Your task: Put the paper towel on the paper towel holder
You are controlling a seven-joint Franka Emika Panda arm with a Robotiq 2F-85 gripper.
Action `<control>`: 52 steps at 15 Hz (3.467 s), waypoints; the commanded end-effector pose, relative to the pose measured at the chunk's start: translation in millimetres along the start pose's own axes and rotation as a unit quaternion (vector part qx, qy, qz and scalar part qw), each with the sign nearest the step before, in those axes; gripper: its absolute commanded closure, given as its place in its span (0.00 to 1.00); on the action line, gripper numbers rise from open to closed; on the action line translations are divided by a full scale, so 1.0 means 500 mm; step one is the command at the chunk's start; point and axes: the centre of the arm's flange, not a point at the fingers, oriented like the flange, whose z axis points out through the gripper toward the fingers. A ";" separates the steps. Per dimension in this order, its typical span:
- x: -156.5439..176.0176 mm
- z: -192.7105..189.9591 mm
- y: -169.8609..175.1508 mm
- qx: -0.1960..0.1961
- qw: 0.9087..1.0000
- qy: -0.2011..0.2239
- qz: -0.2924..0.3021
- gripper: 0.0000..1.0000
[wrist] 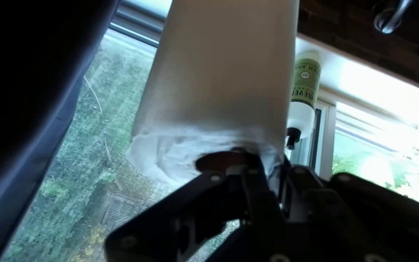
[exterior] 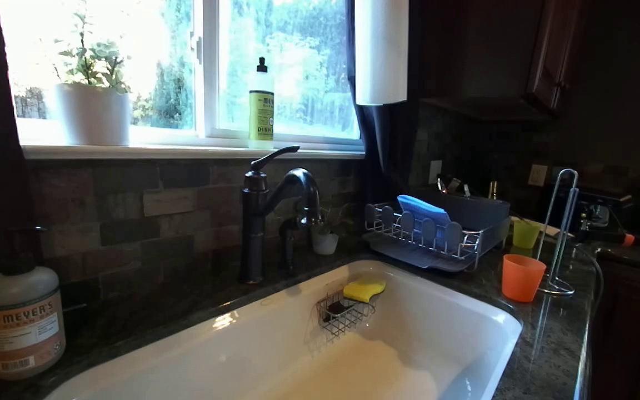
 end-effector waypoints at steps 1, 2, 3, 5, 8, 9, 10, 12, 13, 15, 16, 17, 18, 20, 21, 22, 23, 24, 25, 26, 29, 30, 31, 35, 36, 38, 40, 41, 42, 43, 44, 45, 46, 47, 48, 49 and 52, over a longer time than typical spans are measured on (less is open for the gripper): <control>-0.164 -0.054 -0.035 -0.018 0.999 -0.018 0.025 0.97; -0.192 -0.065 -0.033 -0.024 0.999 -0.021 0.036 0.97; -0.221 -0.078 -0.030 -0.030 0.998 -0.028 0.045 0.97; -0.284 -0.103 -0.013 -0.049 0.995 -0.045 0.078 0.97; -0.366 -0.131 0.024 -0.071 0.985 -0.098 0.127 0.97; -0.387 -0.141 0.036 -0.088 0.979 -0.117 0.144 0.97; -0.399 -0.162 0.053 -0.105 0.973 -0.132 0.158 0.97; -0.411 -0.193 0.069 -0.124 0.969 -0.136 0.164 0.97; -0.389 -0.170 0.071 -0.105 0.974 -0.128 0.155 0.89; -0.401 -0.189 0.077 -0.115 0.972 -0.126 0.159 0.89; -0.402 -0.194 0.076 -0.116 0.972 -0.125 0.160 0.97; -0.403 -0.191 0.082 -0.112 0.970 -0.132 0.168 0.97; -0.408 -0.192 0.089 -0.118 0.967 -0.140 0.175 0.97; -0.431 -0.196 0.104 -0.119 0.961 -0.150 0.200 0.97; -0.442 -0.196 0.111 -0.119 0.958 -0.156 0.209 0.97; -0.452 -0.196 0.118 -0.122 0.954 -0.163 0.220 0.97; -0.461 -0.200 0.124 -0.124 0.951 -0.167 0.229 0.97; -0.472 -0.204 0.132 -0.127 0.948 -0.172 0.237 0.97; -0.482 -0.210 0.143 -0.135 0.945 -0.172 0.243 0.97; -0.491 -0.215 0.157 -0.146 0.941 -0.176 0.250 0.97; -0.519 -0.221 0.193 -0.173 0.931 -0.184 0.263 0.97; -0.526 -0.229 0.206 -0.182 0.927 -0.191 0.267 0.97; -0.533 -0.228 0.216 -0.188 0.924 -0.197 0.270 0.97; -0.550 -0.216 0.236 -0.197 0.923 -0.188 0.271 0.97; -0.552 -0.214 0.242 -0.196 0.926 -0.178 0.268 0.97; -0.557 -0.207 0.251 -0.191 0.934 -0.152 0.261 0.97; -0.560 -0.203 0.262 -0.193 0.934 -0.141 0.265 0.97; -0.563 -0.203 0.266 -0.193 0.934 -0.138 0.267 0.97; -0.567 -0.198 0.268 -0.191 0.934 -0.135 0.269 0.97; -0.570 -0.192 0.268 -0.187 0.934 -0.134 0.271 0.97; -0.574 -0.184 0.267 -0.183 0.935 -0.132 0.272 0.97; -0.575 -0.178 0.263 -0.181 0.936 -0.130 0.272 0.97; -0.577 -0.171 0.261 -0.179 0.937 -0.127 0.271 0.97; -0.578 -0.163 0.259 -0.179 0.938 -0.124 0.269 0.97; -0.578 -0.156 0.257 -0.180 0.939 -0.122 0.266 0.97; -0.580 -0.150 0.257 -0.180 0.939 -0.121 0.266 0.97; -0.587 -0.134 0.253 -0.178 0.939 -0.121 0.267 0.97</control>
